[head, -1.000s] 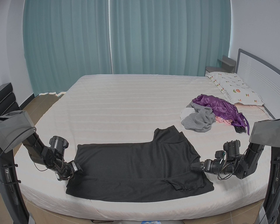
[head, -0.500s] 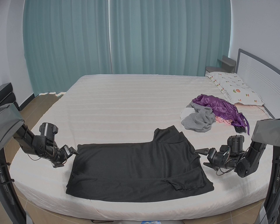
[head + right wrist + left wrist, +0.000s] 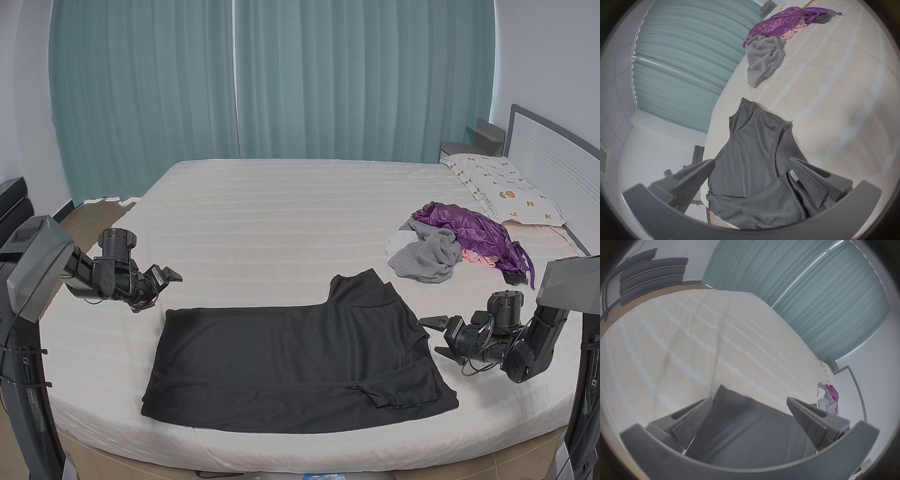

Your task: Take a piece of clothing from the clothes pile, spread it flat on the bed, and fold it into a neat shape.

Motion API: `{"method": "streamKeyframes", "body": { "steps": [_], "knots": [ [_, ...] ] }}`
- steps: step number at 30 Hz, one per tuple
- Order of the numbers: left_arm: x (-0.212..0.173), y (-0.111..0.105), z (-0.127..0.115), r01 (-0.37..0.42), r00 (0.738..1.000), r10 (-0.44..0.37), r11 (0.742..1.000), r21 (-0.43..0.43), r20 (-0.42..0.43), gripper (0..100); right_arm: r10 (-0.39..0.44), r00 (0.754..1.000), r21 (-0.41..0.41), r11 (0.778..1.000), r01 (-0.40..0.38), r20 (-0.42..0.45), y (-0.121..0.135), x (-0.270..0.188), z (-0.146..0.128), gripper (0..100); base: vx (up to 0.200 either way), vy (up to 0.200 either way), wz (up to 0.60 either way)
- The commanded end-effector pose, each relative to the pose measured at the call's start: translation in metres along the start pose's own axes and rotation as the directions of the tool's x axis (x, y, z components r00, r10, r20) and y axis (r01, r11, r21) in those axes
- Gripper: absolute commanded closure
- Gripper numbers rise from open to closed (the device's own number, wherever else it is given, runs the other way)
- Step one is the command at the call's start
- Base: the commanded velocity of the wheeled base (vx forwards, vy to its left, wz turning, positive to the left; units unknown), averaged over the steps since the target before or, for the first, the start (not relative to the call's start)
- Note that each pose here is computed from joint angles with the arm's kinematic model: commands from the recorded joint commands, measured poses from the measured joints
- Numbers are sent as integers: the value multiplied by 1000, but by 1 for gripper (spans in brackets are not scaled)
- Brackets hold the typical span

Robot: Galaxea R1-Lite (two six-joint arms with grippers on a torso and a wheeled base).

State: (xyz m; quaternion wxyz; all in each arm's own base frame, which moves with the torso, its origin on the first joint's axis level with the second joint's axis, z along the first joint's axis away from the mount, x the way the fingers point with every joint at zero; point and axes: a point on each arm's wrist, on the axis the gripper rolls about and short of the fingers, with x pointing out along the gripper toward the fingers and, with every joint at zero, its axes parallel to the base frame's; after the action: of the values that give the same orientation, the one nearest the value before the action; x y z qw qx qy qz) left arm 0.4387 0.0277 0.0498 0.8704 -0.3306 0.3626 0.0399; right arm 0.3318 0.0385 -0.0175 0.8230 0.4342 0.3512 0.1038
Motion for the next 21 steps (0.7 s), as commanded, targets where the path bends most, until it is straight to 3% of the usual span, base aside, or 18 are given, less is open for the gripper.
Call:
{"method": "streamKeyframes", "body": {
  "steps": [1, 21],
  "knots": [
    [62, 12, -10, 11, 999, -10, 1000, 14, -37, 0, -3, 1000, 2, 1000, 3, -4, -1, 1, -2, 0, 0, 0, 0],
    [84, 31, -10, -18, 1000, 18, 1000, 22, 14, 0, -11, 1000, 0, 1000, 11, -13, -3, 2, -5, 0, 0, 0, 0]
  ]
}}
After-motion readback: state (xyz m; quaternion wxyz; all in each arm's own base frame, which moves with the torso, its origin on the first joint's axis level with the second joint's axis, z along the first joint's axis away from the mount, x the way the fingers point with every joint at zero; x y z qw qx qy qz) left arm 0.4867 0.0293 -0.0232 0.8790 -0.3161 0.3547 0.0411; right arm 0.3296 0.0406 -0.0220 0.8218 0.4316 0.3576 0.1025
